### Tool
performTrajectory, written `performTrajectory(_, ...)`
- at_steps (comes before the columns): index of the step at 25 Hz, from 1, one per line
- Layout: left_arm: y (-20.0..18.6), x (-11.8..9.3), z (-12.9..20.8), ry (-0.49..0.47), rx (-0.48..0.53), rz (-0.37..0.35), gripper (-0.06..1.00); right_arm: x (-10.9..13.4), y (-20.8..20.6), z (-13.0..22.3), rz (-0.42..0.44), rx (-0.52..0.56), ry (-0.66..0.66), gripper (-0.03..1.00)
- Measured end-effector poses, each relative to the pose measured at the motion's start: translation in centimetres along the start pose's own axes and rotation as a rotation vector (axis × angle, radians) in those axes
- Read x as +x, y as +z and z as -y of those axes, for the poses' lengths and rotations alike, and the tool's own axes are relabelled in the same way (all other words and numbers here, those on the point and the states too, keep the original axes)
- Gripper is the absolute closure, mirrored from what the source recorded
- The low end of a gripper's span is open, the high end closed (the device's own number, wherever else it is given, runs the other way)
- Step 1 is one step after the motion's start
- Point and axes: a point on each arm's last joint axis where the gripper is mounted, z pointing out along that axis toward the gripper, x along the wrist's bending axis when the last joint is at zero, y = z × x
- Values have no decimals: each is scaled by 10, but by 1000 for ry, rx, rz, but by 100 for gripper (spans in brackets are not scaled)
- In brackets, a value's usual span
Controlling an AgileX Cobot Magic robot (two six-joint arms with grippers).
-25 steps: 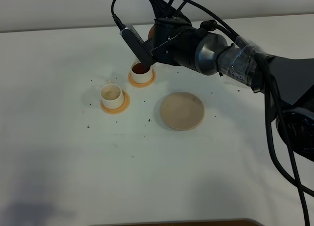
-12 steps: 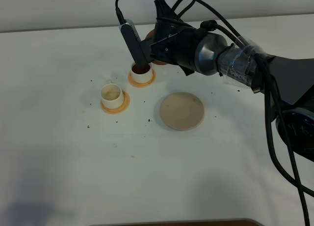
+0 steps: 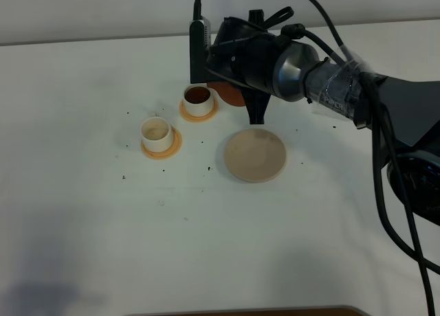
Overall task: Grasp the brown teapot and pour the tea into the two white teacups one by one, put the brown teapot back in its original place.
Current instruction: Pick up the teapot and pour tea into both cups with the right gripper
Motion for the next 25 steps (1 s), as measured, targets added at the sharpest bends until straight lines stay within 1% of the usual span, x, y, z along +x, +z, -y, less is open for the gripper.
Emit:
performTrajectory(5, 0, 0, 0, 0, 0, 0, 37, 2, -11, 0, -127, -2, 120, 84)
performTrajectory(10, 0, 0, 0, 0, 0, 0, 37, 12, -11, -3, -280, -55, 230, 84)
performTrajectory(13, 0, 0, 0, 0, 0, 0, 37, 13, -14, -3, -332, -77, 273, 84)
performTrajectory(15, 0, 0, 0, 0, 0, 0, 37, 10, -20, -1, -353, -84, 294, 84)
performTrajectory(18, 0, 0, 0, 0, 0, 0, 37, 3, -35, 2, -361, -108, 318, 84)
performTrajectory(21, 0, 0, 0, 0, 0, 0, 37, -2, -48, 2, -371, -155, 313, 84)
performTrajectory(25, 0, 0, 0, 0, 0, 0, 37, 1, -55, -7, -360, -205, 273, 84)
